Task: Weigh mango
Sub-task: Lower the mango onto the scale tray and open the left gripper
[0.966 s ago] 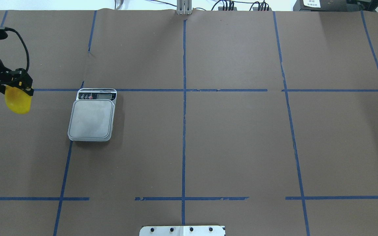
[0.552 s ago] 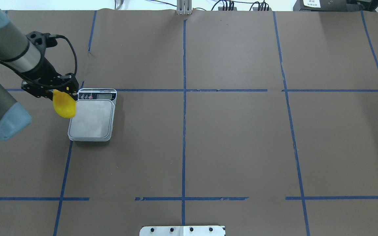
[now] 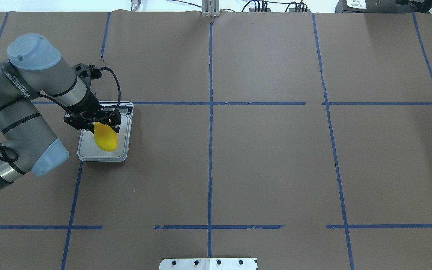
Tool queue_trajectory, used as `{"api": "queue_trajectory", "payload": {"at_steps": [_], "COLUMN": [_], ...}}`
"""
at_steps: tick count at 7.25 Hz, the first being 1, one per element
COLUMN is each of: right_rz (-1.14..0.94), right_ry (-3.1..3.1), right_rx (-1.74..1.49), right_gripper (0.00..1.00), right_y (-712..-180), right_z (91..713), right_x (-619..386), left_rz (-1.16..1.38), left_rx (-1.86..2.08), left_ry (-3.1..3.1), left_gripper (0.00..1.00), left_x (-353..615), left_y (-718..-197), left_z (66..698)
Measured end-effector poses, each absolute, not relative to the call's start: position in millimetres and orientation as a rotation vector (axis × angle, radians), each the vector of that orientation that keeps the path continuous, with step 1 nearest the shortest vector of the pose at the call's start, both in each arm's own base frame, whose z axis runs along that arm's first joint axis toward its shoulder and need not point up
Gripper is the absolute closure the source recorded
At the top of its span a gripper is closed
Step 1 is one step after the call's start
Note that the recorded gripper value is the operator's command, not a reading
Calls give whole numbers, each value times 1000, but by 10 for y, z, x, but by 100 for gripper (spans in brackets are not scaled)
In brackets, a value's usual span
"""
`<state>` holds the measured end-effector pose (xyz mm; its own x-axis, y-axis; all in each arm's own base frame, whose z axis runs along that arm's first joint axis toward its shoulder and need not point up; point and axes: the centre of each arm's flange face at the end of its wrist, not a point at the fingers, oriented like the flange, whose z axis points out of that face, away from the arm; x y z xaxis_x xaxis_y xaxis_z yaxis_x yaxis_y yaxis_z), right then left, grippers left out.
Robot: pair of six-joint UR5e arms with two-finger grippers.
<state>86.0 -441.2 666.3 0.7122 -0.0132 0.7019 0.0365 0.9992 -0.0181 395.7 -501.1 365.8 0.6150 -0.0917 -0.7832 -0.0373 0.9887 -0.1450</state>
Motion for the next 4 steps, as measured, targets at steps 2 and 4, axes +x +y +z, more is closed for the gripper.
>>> {"api": "queue_trajectory", "payload": {"at_steps": [2, 4], "right_rz": [-27, -28], "right_ry": [-778, -778], "right_rx": [-32, -31], "right_gripper": [0, 0], "right_y": [-4411, -4413], "right_z": [6663, 6662], "right_x": [861, 861], "left_rz": [-20, -16], "left_rx": [-155, -150], "left_ry": [910, 914], "left_gripper": [34, 0], "left_x": [4040, 4058], "left_y": [-4985, -4996], "left_z": [3696, 3719]}}
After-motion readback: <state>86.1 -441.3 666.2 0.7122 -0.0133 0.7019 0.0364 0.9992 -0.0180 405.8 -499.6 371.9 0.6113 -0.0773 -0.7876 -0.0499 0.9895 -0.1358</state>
